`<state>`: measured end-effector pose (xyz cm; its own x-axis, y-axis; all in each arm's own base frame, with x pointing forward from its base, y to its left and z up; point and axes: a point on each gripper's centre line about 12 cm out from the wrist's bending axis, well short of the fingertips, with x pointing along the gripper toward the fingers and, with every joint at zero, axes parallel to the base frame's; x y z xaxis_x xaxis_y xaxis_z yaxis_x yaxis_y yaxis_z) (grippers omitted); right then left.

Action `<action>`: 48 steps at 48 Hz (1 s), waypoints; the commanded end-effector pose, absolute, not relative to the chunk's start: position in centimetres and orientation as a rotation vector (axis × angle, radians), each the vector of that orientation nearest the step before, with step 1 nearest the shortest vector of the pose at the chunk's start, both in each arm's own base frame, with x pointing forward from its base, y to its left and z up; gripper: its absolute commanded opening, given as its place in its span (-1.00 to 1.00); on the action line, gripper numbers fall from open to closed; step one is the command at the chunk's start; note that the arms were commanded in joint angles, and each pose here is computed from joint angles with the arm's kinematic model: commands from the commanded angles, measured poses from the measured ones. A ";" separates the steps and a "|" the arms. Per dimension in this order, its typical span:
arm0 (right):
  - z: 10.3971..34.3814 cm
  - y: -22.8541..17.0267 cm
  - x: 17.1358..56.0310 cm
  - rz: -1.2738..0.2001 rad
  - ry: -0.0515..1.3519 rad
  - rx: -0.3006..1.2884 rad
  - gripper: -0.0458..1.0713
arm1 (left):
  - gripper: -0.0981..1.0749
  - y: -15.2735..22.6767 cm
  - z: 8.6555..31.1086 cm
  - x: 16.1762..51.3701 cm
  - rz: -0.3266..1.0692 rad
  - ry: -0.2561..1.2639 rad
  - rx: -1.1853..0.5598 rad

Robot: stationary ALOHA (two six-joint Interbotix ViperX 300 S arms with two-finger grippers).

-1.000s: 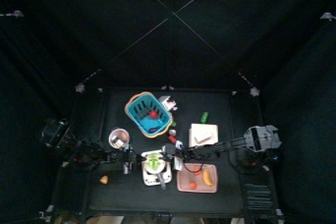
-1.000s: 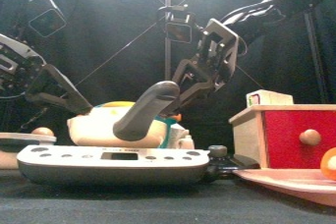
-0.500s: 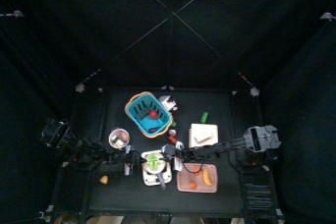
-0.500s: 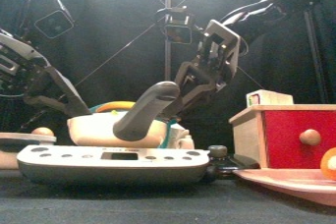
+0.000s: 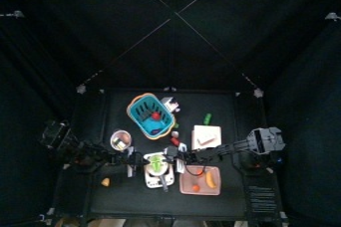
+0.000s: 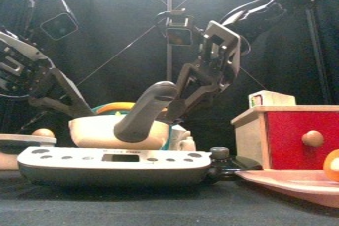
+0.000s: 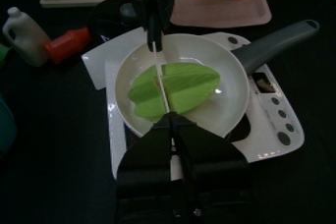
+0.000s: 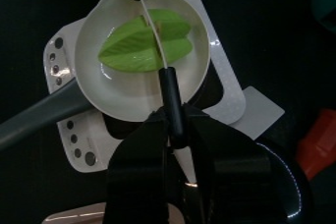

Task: Cut starfruit

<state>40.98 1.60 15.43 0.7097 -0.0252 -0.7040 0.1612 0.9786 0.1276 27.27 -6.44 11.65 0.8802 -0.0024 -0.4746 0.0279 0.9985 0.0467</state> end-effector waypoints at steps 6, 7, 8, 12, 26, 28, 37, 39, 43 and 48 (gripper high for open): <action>17.1 1.0 41.1 -0.138 0.763 0.199 -0.13 | -0.25 -6.7 11.7 27.5 -0.033 0.522 0.044; 17.1 1.0 41.1 -0.139 0.764 0.199 -0.13 | -0.25 -6.7 11.7 27.6 -0.033 0.525 0.041; 17.1 1.0 41.2 -0.140 0.764 0.201 -0.13 | -0.25 -6.7 11.6 27.5 -0.032 0.528 0.041; 17.1 1.1 41.2 -0.137 0.764 0.202 -0.13 | -0.25 -6.6 11.6 27.6 -0.032 0.537 0.037; 16.7 1.7 41.2 -0.129 0.777 0.208 -0.14 | -0.25 -6.8 11.3 27.6 -0.038 0.554 0.040; 16.7 1.7 41.3 -0.129 0.775 0.210 -0.14 | -0.25 -6.8 11.1 27.6 -0.037 0.560 0.042; 16.7 1.7 41.3 -0.131 0.775 0.214 -0.14 | -0.25 -6.9 10.4 28.0 -0.035 0.580 0.050; 16.8 1.7 41.3 -0.132 0.776 0.212 -0.14 | -0.25 -7.0 10.3 28.1 -0.036 0.584 0.052; 16.8 1.6 41.3 -0.140 0.784 0.211 -0.14 | -0.25 -7.1 10.0 28.4 -0.039 0.596 0.054; 16.9 1.6 41.4 -0.146 0.788 0.208 -0.15 | -0.25 -7.1 9.9 28.4 -0.040 0.605 0.052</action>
<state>40.93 1.99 15.51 0.6751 -0.0419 -0.7366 0.1965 0.9725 0.1248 28.35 -6.63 10.18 0.8349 -0.0045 -0.5504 0.0309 0.9988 0.0386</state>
